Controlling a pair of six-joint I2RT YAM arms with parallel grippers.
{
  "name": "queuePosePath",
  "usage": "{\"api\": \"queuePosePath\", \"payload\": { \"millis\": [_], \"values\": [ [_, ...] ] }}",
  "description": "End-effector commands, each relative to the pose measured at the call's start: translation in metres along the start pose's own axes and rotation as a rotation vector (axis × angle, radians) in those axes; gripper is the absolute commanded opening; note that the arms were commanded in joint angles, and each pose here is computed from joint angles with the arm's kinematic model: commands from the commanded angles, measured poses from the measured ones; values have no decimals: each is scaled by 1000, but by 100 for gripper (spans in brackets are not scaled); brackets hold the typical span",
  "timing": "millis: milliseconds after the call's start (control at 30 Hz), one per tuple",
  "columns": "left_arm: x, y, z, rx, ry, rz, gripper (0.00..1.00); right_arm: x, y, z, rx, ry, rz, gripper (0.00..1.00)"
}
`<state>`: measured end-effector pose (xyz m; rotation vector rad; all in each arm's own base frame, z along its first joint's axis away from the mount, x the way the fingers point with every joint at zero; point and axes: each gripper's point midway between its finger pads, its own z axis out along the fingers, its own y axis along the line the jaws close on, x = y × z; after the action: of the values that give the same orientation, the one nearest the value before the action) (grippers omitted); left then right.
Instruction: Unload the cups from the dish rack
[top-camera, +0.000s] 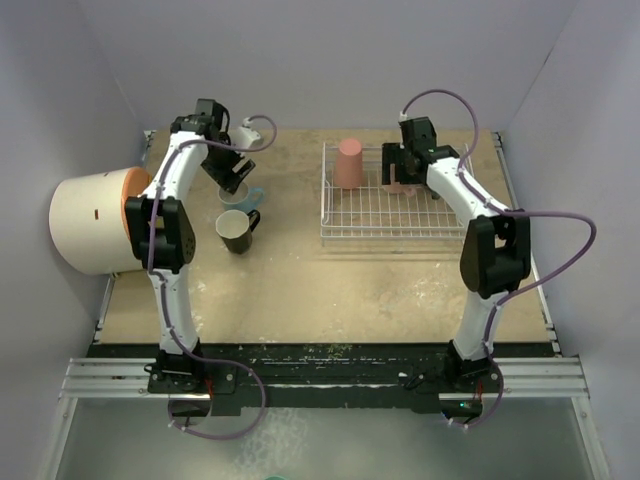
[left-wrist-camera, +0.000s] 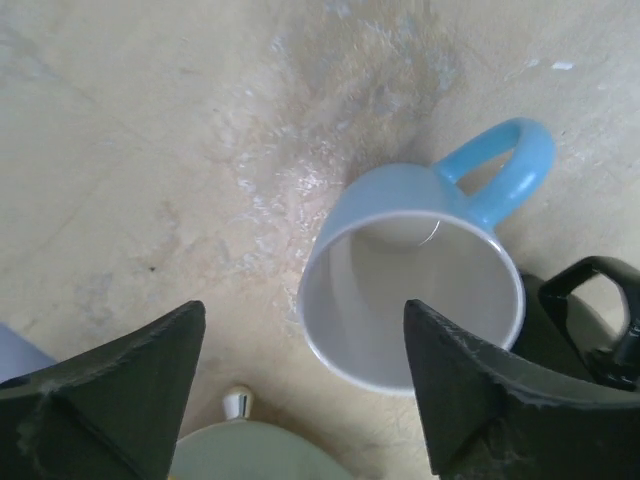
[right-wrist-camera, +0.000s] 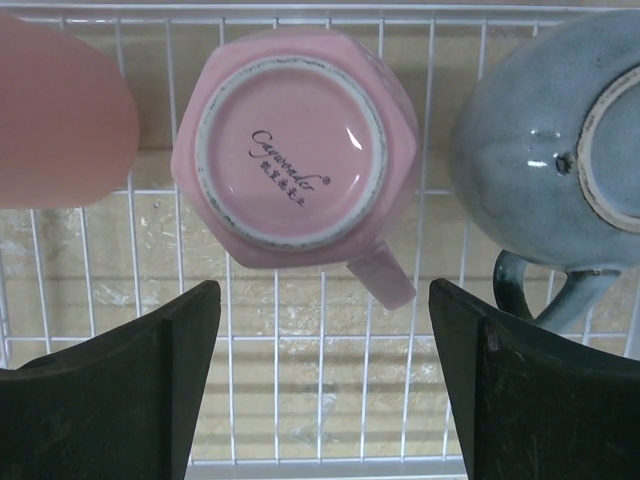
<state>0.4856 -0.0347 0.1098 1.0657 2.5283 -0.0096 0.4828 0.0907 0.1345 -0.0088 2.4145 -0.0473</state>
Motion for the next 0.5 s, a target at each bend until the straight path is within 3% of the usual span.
{"api": "queuePosePath", "payload": {
  "millis": [0, 300, 467],
  "values": [
    [-49, 17, -92, -124, -218, 54, 97, -27, 5, -1, -31, -75, -25, 85],
    [-61, -8, -181, -158, -397, 79, 99, -25, 31, -5, -109, -100, -1, 70],
    [-54, -36, -203, -115, -469, 49, 99, -13, 32, -3, -66, -76, 4, 62]
  ]
}}
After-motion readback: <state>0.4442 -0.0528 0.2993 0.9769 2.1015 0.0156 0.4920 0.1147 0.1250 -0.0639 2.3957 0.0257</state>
